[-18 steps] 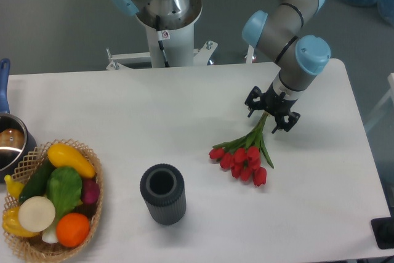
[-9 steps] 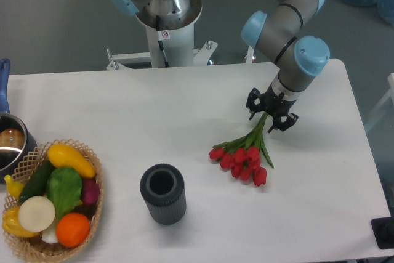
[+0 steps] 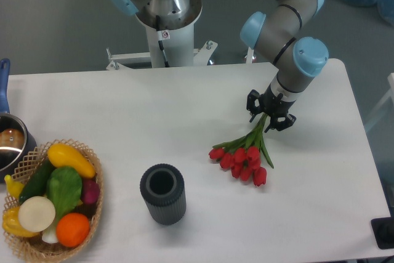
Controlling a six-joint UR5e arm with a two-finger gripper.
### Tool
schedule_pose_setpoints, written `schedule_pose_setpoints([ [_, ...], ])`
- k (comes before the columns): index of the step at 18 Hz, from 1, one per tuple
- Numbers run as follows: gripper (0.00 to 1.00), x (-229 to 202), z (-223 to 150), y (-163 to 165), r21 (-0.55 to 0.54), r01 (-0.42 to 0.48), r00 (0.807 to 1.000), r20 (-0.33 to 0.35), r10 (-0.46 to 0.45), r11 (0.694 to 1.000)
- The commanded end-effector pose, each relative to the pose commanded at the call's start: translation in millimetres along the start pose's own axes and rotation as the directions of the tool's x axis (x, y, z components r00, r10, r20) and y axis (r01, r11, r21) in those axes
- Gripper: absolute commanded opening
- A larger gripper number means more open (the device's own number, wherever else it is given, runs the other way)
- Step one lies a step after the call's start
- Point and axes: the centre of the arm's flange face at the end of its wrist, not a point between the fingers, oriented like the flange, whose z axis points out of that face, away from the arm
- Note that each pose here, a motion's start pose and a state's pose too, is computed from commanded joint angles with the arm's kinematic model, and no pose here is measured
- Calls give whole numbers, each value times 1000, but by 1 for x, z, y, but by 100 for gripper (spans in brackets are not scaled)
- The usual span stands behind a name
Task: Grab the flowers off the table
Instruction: 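Close the gripper on the tulip stems, then lift the gripped tulip bunch up off the table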
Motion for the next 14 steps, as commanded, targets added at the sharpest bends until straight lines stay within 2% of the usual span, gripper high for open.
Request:
schedule_pose_setpoints([
  [3,28,0,-1,-4,-2,-6,1000,2,6,1000],
  [7,26,0,-2,-5,-2,-9,1000,5,9,1000],
  [9,21,0,-2,-4,-2,-7,1000,3,7,1000],
  [14,21,0,-3,-5,-2,-9,1000,6,9,1000],
])
